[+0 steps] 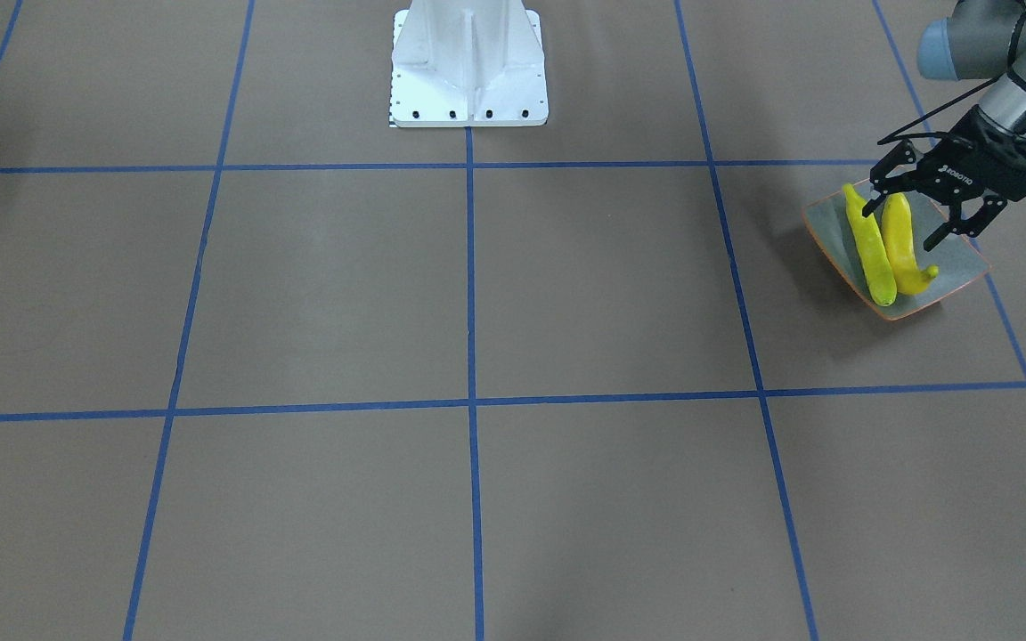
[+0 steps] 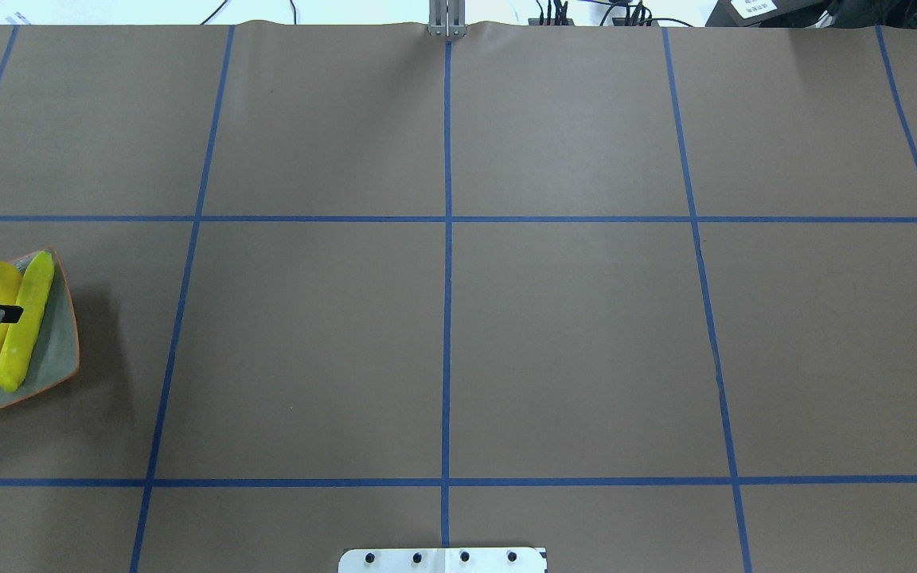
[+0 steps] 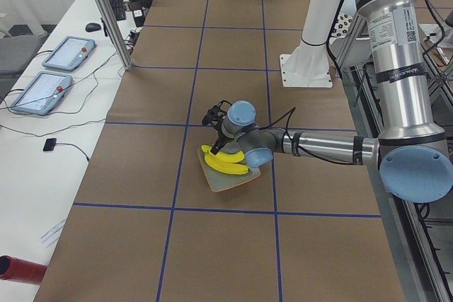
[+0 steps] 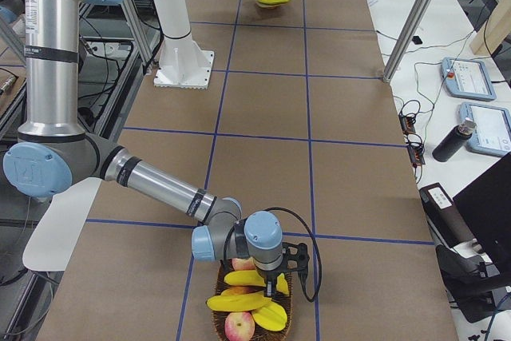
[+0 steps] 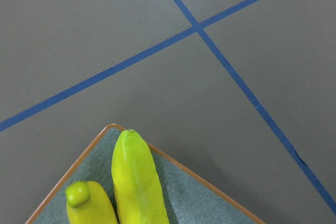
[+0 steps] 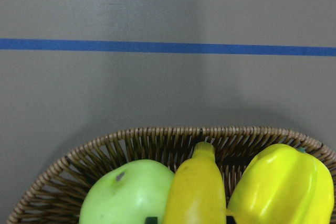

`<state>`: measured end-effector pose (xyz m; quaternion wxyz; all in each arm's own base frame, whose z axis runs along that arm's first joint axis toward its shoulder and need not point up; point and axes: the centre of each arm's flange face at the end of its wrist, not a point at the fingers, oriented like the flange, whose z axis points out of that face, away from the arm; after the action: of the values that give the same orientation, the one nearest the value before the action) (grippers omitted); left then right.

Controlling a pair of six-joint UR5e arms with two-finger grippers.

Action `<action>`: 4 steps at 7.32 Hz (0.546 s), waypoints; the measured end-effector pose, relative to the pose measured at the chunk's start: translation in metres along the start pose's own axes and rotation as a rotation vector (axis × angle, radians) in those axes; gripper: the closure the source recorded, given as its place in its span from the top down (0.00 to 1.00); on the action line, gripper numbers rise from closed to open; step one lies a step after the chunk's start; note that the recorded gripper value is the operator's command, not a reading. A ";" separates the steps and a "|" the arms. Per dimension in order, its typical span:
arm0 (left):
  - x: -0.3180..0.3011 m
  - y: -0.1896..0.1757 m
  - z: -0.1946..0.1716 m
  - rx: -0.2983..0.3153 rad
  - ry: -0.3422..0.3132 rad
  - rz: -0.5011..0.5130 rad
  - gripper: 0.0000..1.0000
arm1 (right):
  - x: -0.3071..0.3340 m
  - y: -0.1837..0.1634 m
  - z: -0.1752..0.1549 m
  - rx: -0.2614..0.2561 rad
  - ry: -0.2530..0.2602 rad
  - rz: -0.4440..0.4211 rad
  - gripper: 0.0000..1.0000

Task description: Transfer all bananas from basket to plate

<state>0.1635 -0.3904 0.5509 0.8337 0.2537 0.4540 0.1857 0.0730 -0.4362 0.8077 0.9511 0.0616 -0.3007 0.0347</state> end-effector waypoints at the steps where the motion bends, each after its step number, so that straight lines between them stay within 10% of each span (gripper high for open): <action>1: -0.001 0.001 0.000 -0.001 -0.001 -0.001 1.00 | -0.004 -0.002 -0.006 0.012 0.000 -0.008 0.00; 4: -0.001 0.002 0.001 -0.004 -0.001 -0.005 1.00 | 0.004 -0.008 -0.033 0.068 0.010 -0.023 0.00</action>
<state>0.1634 -0.3901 0.5532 0.8350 0.2508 0.4537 0.1845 0.0960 -0.4399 0.7825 0.9503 0.0971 -0.2938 0.0343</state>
